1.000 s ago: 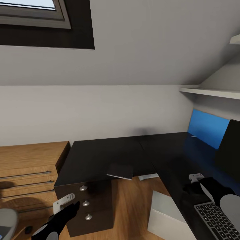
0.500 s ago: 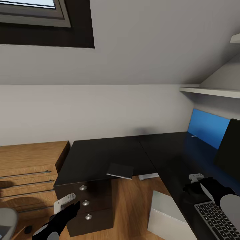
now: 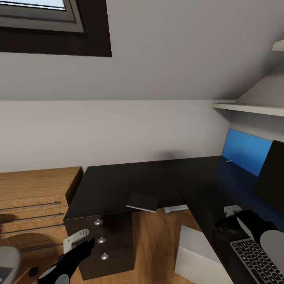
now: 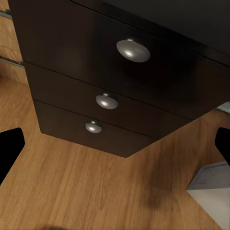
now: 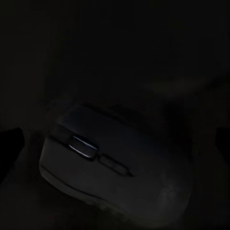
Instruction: In the bedroom, organize the workspace by keeping the computer under the desk, ensuring the monitor is on the desk, placing the keyboard on the desk next to the monitor, placing the mouse on the desk next to the keyboard, moving the folder from the swivel chair onto the desk next to the mouse, stacking the notebook on top of the folder with the pen on top of the notebook, and positioning the swivel chair next to the desk.
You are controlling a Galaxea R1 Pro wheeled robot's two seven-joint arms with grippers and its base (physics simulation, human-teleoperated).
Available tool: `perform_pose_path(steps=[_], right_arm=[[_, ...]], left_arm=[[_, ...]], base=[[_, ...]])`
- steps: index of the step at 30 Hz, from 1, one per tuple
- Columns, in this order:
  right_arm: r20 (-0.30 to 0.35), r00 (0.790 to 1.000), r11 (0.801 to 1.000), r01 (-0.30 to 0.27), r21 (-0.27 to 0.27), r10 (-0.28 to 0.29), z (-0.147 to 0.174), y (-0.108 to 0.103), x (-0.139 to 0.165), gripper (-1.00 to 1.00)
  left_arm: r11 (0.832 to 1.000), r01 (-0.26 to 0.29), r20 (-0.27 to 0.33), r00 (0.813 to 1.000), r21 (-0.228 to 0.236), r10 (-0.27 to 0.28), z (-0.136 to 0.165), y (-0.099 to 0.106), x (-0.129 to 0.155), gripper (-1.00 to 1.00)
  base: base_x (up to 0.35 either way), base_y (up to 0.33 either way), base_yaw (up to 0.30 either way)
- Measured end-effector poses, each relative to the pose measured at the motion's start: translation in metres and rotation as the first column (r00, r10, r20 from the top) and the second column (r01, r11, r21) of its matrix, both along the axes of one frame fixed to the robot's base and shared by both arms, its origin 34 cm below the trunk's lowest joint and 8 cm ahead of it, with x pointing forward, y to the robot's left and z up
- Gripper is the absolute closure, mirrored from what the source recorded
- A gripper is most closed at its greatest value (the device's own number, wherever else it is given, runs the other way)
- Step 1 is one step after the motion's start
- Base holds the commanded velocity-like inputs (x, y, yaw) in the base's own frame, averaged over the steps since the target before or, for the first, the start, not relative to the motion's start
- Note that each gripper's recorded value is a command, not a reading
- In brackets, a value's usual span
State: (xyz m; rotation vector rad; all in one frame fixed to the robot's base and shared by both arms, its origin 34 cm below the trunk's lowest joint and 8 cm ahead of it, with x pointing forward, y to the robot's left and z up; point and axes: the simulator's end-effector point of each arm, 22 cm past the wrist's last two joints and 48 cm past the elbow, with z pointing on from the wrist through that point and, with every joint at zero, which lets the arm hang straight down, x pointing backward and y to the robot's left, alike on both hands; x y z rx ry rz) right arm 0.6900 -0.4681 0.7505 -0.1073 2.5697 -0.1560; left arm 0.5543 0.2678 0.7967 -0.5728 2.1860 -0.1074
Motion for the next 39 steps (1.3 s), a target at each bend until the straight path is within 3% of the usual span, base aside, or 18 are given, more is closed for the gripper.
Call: perform_pose_path(steps=[39], right_arm=[[0.005,1.000,1.000,-0.001,0.002,0.001,0.014,0.002,0.003,-1.00]], left_arm=[[1.000,0.001,-0.002,1.000,0.000,-0.001,0.010,-0.001,0.000,-1.00]], base=[[0.000,0.000,0.000]])
